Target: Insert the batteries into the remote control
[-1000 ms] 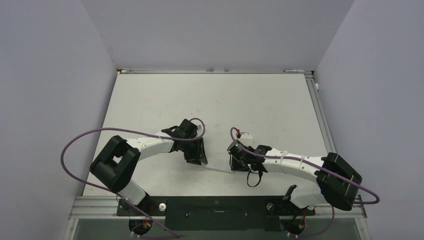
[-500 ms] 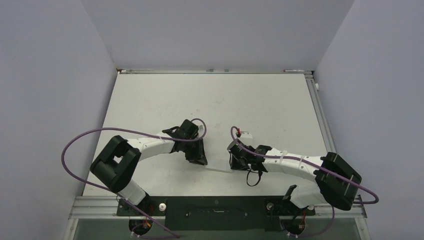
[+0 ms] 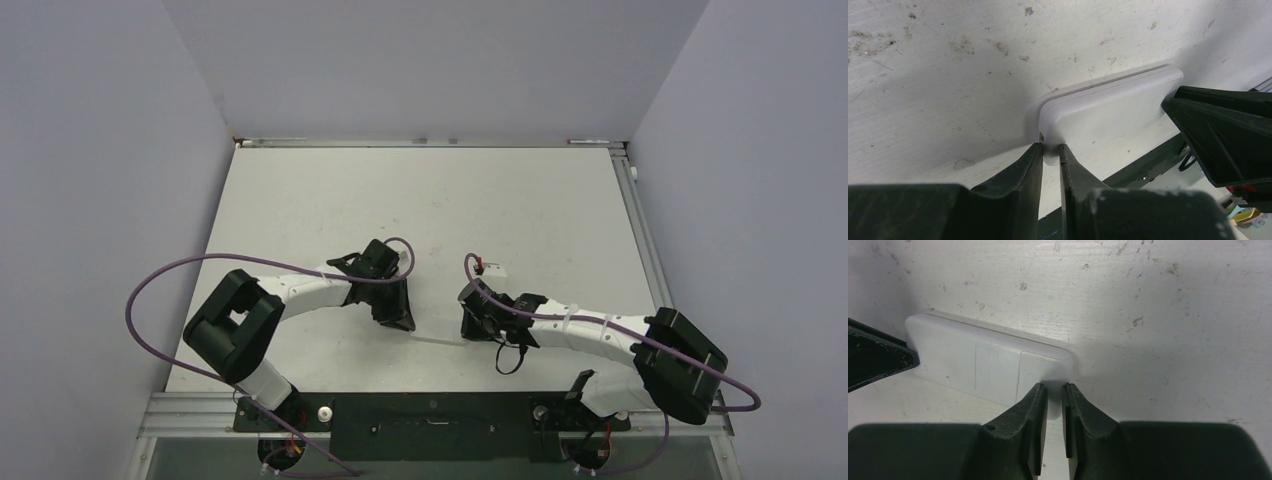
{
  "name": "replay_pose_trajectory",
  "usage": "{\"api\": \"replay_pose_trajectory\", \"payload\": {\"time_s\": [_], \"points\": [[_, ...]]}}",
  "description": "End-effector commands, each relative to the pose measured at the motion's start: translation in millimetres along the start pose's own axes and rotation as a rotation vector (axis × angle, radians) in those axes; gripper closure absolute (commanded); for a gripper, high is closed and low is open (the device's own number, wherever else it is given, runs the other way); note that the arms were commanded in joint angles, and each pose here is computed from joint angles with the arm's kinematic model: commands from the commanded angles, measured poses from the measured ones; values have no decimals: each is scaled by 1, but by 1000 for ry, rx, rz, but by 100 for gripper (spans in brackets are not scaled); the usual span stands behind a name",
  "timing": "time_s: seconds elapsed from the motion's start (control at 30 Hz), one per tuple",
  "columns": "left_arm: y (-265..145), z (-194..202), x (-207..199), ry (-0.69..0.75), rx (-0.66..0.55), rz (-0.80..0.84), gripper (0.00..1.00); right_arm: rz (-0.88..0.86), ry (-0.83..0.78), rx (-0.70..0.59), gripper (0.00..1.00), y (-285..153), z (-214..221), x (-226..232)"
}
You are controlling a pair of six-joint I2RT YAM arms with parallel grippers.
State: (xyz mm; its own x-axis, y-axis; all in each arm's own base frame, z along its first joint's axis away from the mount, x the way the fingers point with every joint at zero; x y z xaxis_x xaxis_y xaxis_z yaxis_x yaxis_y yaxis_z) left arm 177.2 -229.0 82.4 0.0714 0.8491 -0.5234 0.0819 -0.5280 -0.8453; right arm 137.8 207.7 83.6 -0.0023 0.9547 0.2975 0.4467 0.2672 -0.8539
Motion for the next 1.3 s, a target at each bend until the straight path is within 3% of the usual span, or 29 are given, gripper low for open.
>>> {"api": "replay_pose_trajectory", "payload": {"time_s": [0.0,0.13,0.27,0.43,0.63,0.73,0.97,1.27], "points": [[11,3,-9,21,13,1,87,-60,-19,61,83,8,10,8],[8,3,-5,29,4,-38,86,7,-75,21,82,0,0,4],[1,-1,-1,39,-14,-107,80,58,-159,-23,75,-12,-17,5],[-16,-10,0,52,-78,-184,69,61,-288,-67,58,-27,-37,13],[-43,-14,7,14,-165,-218,60,-75,-492,6,34,-26,-38,26],[-57,-13,14,-19,-199,-216,57,-161,-581,46,28,-23,-35,32],[-88,-9,28,-87,-281,-149,49,-223,-722,120,23,-8,-35,42],[-102,1,31,-120,-303,-88,46,-239,-775,166,22,9,-32,41]]}}
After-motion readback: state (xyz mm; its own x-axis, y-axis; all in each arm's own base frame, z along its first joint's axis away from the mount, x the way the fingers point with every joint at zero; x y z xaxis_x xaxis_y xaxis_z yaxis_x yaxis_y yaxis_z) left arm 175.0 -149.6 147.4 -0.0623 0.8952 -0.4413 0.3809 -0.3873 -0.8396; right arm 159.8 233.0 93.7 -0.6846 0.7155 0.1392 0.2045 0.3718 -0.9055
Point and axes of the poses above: each gripper's point midway between its finger pads, its own y axis out along the fingers, its own x axis along the line the jaws close on, z = x × y, the point moved 7 cm from there along -y, back along the fingers, and after that the axes turned 2 degrees about y, right-handed, at the moved point
